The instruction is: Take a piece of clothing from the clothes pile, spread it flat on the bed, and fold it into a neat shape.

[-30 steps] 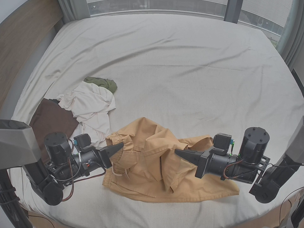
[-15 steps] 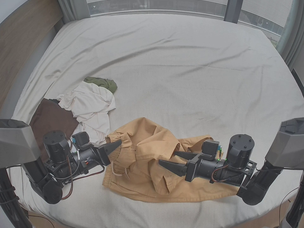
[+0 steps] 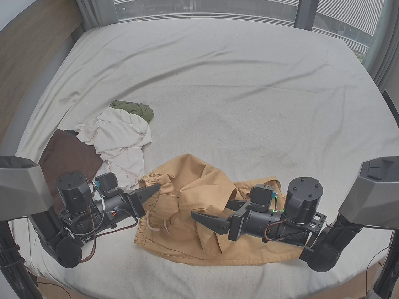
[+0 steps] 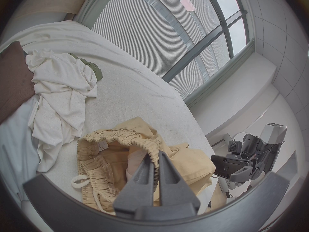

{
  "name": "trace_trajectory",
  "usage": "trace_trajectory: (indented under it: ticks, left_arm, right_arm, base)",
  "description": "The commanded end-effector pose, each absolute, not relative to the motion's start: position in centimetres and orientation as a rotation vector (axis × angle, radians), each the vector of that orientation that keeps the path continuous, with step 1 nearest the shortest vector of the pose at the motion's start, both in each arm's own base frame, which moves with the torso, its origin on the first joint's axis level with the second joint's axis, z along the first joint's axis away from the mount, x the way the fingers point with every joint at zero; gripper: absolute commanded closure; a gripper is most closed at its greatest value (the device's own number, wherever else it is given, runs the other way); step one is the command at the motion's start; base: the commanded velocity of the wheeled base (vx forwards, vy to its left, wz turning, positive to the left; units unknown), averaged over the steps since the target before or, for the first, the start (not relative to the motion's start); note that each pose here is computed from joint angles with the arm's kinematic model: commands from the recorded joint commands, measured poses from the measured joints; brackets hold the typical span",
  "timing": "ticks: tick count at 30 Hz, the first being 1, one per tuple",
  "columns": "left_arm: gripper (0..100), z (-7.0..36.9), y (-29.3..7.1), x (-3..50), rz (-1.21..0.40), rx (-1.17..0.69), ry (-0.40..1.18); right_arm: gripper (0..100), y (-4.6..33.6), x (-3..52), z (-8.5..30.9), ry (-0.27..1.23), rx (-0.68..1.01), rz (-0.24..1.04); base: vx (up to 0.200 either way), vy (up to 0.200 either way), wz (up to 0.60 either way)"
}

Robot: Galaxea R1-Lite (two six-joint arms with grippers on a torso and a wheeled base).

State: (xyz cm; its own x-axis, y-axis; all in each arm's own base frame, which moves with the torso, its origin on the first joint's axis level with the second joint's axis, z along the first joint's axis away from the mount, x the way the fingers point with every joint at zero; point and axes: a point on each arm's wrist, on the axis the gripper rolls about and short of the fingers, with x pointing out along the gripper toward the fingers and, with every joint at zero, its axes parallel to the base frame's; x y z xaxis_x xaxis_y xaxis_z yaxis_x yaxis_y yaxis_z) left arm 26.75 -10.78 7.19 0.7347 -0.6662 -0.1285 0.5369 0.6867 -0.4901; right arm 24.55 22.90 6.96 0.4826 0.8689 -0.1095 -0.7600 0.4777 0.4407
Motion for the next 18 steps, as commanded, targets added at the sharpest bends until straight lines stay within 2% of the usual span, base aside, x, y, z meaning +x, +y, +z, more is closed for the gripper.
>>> trace_trajectory:
  ticks: [1, 12, 13, 18]
  left_arm:
    - [100, 7.23, -10.79, 26.76, -0.686, -0.446, 0.308]
    - [100, 7.23, -10.79, 26.76, -0.686, -0.446, 0.308]
    - [100, 7.18, -10.79, 26.77, -0.686, -0.446, 0.309]
    - [100, 7.18, -10.79, 26.77, -0.686, -0.446, 0.309]
  right_arm:
    - [0, 23.6, 24.79, 6.75, 0.336, 0.355, 1.03]
    - [0, 24.44, 25.24, 6.02, 0.341, 0.353, 1.035]
    - [100, 24.41, 25.29, 5.96, 0.342, 0.353, 1.032]
    - [100, 24.4, 25.28, 5.83, 0.346, 0.352, 1.031]
  base:
    - [0.0, 0.0, 0.0]
    - [0.0, 0.0, 0.0]
    - [0.0, 0.0, 0.0]
    - [0.0, 0.0, 0.0]
